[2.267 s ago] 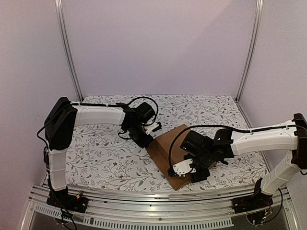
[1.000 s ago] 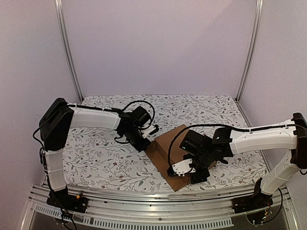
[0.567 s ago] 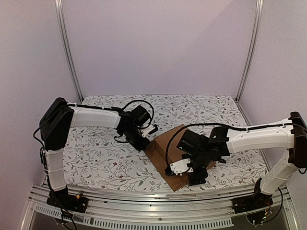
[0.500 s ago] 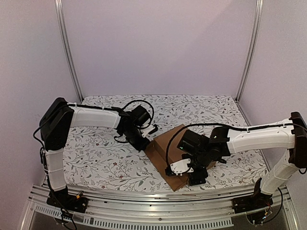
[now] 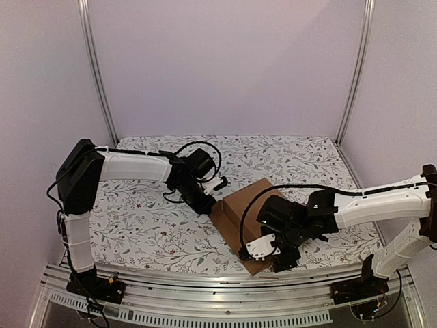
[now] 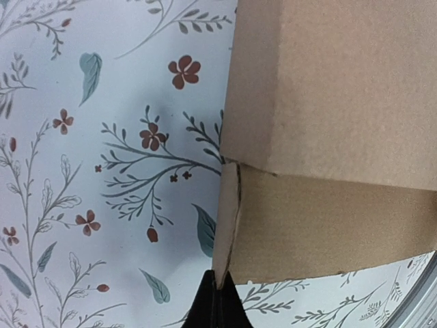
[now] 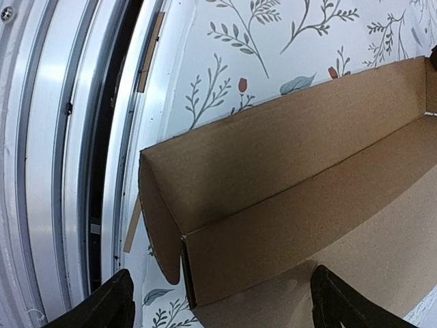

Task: Fold the paper box

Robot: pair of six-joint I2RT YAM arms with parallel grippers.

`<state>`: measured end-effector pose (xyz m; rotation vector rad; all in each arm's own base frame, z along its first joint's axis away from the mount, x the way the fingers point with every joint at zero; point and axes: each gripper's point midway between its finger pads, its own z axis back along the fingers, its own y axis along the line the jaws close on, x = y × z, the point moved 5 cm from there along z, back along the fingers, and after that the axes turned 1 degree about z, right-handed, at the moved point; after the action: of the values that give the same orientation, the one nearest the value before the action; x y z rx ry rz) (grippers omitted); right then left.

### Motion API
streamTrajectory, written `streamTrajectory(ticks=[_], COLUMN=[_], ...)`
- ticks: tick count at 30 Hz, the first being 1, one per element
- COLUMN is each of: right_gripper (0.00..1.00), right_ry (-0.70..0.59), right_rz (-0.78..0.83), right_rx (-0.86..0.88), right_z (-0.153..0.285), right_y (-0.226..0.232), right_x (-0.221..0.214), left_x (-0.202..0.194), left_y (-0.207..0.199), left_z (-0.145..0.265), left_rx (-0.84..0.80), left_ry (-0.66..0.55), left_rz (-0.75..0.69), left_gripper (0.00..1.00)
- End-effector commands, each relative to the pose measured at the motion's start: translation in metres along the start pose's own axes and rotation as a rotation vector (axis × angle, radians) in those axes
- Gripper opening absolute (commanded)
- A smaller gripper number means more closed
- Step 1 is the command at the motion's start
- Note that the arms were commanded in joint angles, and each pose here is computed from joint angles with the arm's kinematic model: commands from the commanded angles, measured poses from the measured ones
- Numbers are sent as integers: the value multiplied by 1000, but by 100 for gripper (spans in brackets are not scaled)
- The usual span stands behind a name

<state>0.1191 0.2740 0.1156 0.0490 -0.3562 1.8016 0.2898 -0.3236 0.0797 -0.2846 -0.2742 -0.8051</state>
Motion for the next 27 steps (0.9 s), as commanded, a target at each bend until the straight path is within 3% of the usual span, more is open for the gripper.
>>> streamTrajectory(ticks=[1,10,27], right_gripper=[88,85,66], right_ry=[28,52,93], right_rz=[61,70,62], right_rx=[-57,-45,-49], right_z=[-7,-15,-27], right_y=[5,8,6], right_x=[2,-2,-5], left_x=[4,2,0], left_y=[-5,-2,6], left_z=[-2,-5,-10], left_rx=[-26,-30,-40], left_ry=[2,11,26], left_rz=[4,12,28], left_gripper=[0,0,0])
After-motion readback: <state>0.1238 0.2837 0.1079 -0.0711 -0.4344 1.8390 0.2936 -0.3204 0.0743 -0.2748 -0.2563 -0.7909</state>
